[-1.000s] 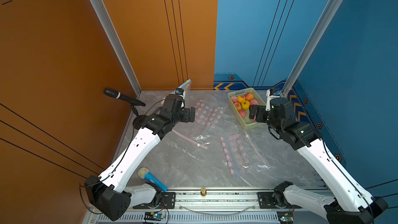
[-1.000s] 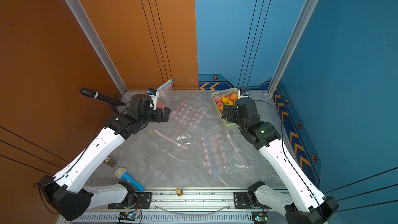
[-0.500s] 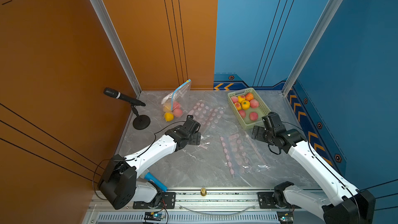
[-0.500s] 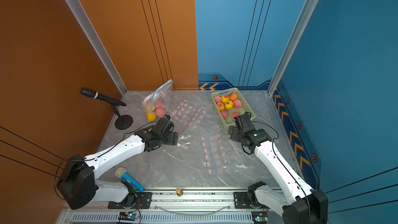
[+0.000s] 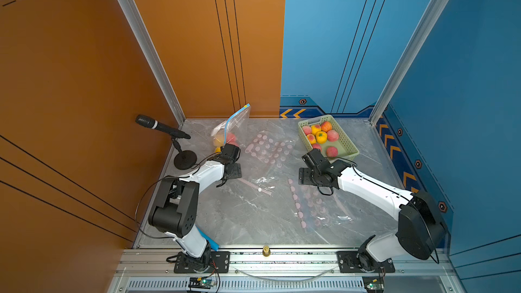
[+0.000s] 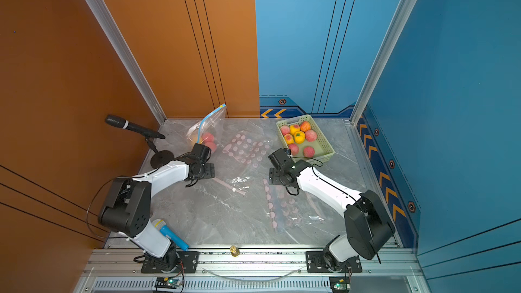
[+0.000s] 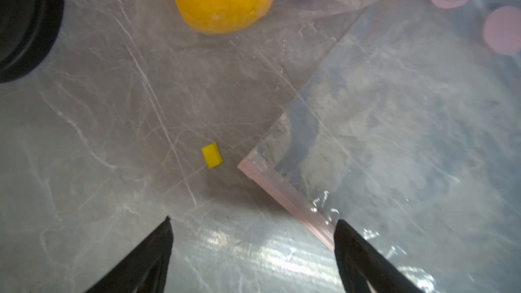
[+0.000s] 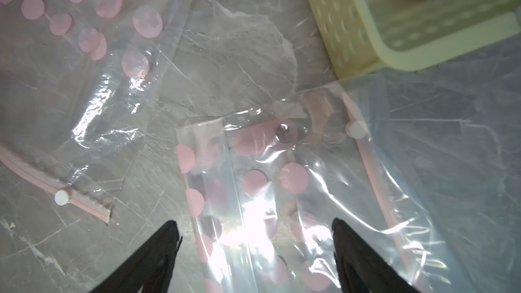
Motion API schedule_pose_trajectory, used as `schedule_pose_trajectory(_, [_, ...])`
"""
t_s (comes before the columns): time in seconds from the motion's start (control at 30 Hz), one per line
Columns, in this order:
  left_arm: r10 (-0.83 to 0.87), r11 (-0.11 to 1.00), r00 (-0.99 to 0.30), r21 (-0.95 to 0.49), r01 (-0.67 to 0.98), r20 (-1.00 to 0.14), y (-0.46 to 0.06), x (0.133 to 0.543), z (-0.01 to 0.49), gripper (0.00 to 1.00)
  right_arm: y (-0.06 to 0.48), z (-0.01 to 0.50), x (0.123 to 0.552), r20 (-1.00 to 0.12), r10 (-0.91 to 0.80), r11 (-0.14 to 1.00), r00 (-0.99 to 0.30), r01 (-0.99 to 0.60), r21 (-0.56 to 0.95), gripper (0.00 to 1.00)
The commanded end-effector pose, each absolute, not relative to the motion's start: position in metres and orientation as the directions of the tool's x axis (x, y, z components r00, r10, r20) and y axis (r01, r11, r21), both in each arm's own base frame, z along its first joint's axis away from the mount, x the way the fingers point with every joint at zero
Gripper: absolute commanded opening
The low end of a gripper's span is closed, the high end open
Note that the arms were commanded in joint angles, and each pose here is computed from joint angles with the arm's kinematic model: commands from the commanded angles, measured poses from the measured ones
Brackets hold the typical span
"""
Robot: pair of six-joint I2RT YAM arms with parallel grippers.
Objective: Place the peach in a zip-top bag and seal the zipper
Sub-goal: Adjust the zipper food storage bag at the center of the board.
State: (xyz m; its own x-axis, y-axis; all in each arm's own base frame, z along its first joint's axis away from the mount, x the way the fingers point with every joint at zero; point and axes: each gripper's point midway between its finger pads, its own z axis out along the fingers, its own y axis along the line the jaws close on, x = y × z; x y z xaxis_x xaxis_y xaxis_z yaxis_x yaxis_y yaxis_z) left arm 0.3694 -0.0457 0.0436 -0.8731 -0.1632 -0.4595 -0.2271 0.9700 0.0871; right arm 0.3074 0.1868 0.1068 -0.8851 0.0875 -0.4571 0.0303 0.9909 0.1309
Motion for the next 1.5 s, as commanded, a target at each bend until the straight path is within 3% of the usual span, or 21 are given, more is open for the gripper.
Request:
schedule_pose_trajectory(0.0, [-0.142,0.978,-0.865,0.065,-0.197,-0.480,-0.049,0.395,0.050,0.90,0.200,0.113,0.319,-0.478,0.118,0.984,-0.870,0.038,0.174,0.85])
schedule_pose_trajectory(0.2, [-0.129,0.989,-0.880,0.010,-0.150,-0.457,-0.064,0.415,0.039,0.88,0.202,0.107,0.318,-0.472,0.112,0.985,-0.875,0.035,0.169,0.84])
schedule_pose_trajectory(0.23, [-0.128,0.989,-0.884,0.007,-0.146,-0.449,-0.065,0.416,0.035,0.81,0.202,0.107,0.318,-0.473,0.114,0.985,-0.874,0.037,0.169,0.84])
schedule_pose_trajectory(0.43, [-0.170,0.985,-0.908,-0.054,-0.161,-0.383,-0.071,0.404,0.016,0.65,0.199,0.108,0.319,-0.478,0.119,0.985,-0.870,0.045,0.164,0.82])
schedule_pose_trajectory(0.83, [-0.197,0.976,-0.925,-0.156,-0.153,-0.325,-0.102,0.357,0.014,0.01,0.200,0.110,0.324,-0.477,0.150,0.976,-0.866,0.055,0.209,0.79])
schedule_pose_trajectory(1.27, [-0.336,0.908,-0.829,-0.388,-0.159,-0.446,-0.128,0.342,0.107,0.00,0.195,0.093,0.317,-0.379,0.311,0.898,-0.871,0.138,0.418,0.76])
schedule_pose_trajectory(1.43, [-0.371,0.905,-0.804,-0.375,-0.201,-0.465,-0.118,0.326,0.118,0.00,0.191,0.091,0.315,-0.349,0.371,0.855,-0.860,0.171,0.489,0.73])
schedule_pose_trajectory(1.47, [-0.370,0.908,-0.807,-0.365,-0.208,-0.460,-0.115,0.324,0.114,0.08,0.190,0.091,0.315,-0.353,0.365,0.859,-0.861,0.166,0.485,0.73])
